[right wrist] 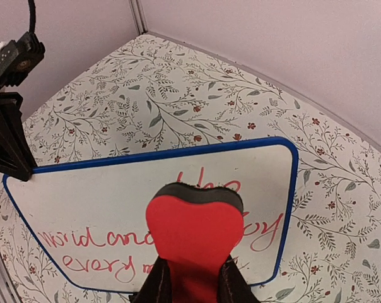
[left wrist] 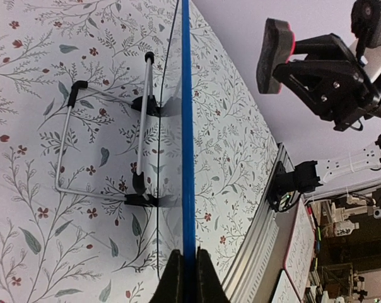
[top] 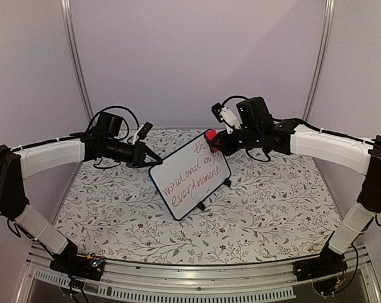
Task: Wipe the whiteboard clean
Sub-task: Erase the whiteboard at the center of the board.
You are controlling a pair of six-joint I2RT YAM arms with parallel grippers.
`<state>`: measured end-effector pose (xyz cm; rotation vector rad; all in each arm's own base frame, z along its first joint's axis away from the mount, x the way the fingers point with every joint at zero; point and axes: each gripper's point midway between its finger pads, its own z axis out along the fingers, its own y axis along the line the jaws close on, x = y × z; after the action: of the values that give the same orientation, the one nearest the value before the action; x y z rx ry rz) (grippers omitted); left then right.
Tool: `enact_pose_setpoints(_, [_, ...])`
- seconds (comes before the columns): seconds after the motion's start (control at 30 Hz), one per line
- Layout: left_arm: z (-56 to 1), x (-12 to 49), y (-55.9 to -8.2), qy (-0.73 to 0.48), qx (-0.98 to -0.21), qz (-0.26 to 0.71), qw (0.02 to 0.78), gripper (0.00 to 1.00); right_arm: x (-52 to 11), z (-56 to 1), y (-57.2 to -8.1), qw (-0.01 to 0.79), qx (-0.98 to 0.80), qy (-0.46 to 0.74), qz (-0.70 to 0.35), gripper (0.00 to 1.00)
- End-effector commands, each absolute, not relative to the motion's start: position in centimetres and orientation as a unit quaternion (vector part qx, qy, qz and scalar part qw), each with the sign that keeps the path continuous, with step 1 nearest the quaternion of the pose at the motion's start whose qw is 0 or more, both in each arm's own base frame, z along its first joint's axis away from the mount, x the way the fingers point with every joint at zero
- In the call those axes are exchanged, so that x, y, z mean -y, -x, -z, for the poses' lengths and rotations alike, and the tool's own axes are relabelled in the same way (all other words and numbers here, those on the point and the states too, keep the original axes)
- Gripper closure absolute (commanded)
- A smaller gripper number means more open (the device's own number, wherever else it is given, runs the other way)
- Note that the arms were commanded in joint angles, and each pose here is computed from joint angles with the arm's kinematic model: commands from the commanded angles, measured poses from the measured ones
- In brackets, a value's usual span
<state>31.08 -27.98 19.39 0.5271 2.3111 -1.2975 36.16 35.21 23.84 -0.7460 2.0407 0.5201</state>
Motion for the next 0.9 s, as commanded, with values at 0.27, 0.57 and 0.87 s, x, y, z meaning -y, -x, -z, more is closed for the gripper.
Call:
enact_pose_setpoints(0.27, [-18.6,30.8,-27.0,-0.263,-0.796,0.517,0.171,1.00,-34.5,-23.5,-36.0,0.437,-0.825,0.297,-0.202,0.87])
enact_pose_setpoints(0.57, [-20.2,30.9,-28.8,-0.262,-0.802,0.500,0.197,0.69,-33.0,-22.2,-35.9,0.433,-0.838,0.286,-0.172,0.87])
enact_pose_setpoints(0.87, [-20.7,31.7,-32.2,-0.242,-0.818,0.477,0.209,0.55,-32.6,-21.6,-35.1,0.428,-0.838,0.285,-0.181,0.87])
